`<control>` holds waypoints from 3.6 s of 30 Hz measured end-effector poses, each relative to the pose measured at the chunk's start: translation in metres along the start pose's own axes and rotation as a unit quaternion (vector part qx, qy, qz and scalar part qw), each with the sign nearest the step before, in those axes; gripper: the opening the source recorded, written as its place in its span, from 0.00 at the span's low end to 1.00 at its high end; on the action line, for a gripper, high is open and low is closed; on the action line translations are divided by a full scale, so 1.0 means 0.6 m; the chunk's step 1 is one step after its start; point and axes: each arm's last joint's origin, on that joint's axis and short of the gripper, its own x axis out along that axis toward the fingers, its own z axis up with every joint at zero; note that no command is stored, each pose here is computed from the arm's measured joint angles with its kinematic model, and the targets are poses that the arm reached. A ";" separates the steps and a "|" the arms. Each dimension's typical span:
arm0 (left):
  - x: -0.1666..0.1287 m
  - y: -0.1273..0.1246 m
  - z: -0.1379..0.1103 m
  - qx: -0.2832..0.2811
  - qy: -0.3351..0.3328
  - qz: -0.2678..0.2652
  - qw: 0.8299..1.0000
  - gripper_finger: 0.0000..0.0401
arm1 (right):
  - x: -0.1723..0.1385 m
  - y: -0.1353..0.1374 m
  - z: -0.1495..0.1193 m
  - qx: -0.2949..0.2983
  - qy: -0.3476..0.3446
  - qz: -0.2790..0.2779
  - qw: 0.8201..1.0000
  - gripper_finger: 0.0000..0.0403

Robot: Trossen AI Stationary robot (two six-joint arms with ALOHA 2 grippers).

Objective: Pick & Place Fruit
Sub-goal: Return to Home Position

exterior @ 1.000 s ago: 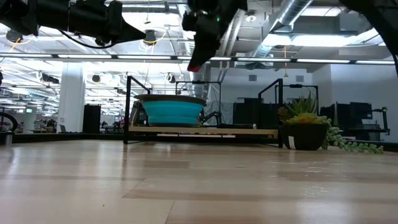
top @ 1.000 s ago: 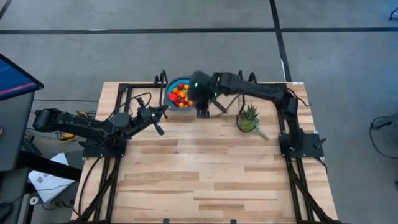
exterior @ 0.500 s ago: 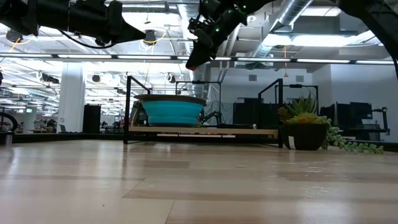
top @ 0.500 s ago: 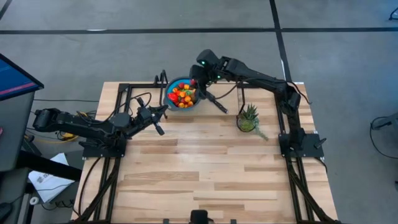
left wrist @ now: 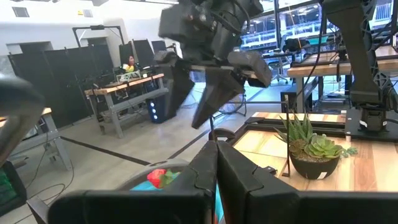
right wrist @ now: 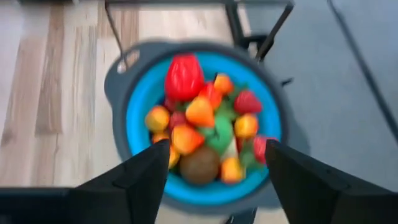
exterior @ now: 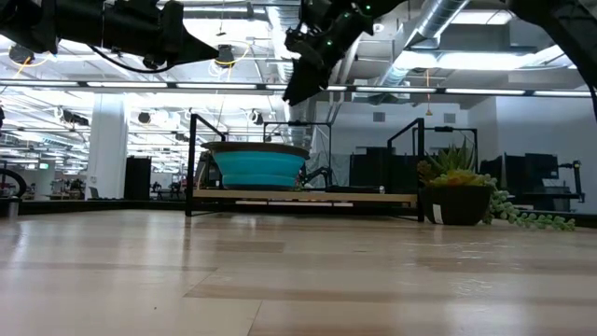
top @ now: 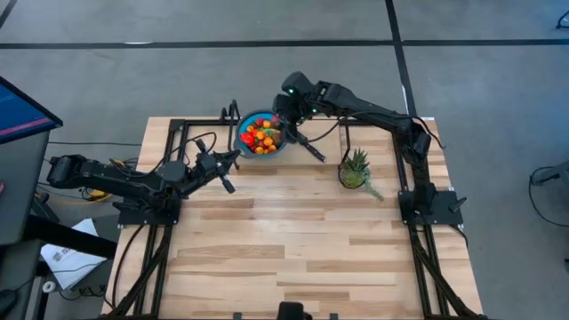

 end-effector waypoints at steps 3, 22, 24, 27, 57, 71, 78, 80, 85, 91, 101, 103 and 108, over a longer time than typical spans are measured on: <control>0.000 0.000 0.000 -0.004 0.000 0.000 1.000 0.00 | 0.000 0.003 -0.010 0.005 0.031 0.010 0.999 0.57; 0.000 0.000 0.001 -0.020 -0.002 0.000 1.000 0.00 | 0.003 0.074 -0.001 -0.011 0.058 0.050 0.997 0.01; -0.001 -0.002 0.001 -0.032 -0.003 -0.004 0.999 0.00 | 0.003 0.084 0.001 -0.016 0.059 0.055 0.997 0.01; -0.003 -0.006 0.001 -0.033 -0.004 -0.026 0.999 0.00 | 0.004 0.097 0.003 -0.023 0.059 0.060 0.996 0.00; -0.043 0.007 0.007 -0.046 0.007 -0.251 0.967 0.00 | 0.016 0.278 -0.053 -0.009 0.064 0.000 0.998 0.00; -0.047 0.008 0.007 -0.045 0.008 -0.267 0.963 0.00 | -0.089 0.268 -0.174 0.060 -0.072 -0.007 0.996 0.00; -0.047 0.008 0.008 -0.043 0.004 -0.266 0.963 0.00 | -0.152 0.249 -0.222 0.075 -0.117 -0.015 0.990 0.00; -0.047 0.009 0.009 -0.038 0.000 -0.265 0.963 0.00 | -0.167 0.247 -0.232 0.075 -0.134 -0.015 0.988 0.00; -0.051 0.014 0.015 -0.036 -0.014 -0.260 0.965 0.00 | -0.194 0.244 -0.262 0.076 -0.152 -0.016 0.985 0.00; -0.059 0.029 0.021 -0.041 -0.026 -0.244 0.969 0.00 | -0.214 0.243 -0.300 0.085 -0.182 -0.015 0.979 0.00; -0.075 0.045 0.023 -0.032 -0.025 -0.239 0.970 0.00 | -0.243 0.240 -0.335 0.089 -0.220 -0.015 0.971 0.00; -0.078 0.047 0.022 -0.021 -0.026 -0.237 0.971 0.00 | -0.248 0.240 -0.341 0.089 -0.226 -0.015 0.970 0.00; -0.086 0.056 0.025 -0.018 -0.034 -0.227 0.973 0.00 | -0.262 0.238 -0.357 0.090 -0.242 -0.015 0.966 0.00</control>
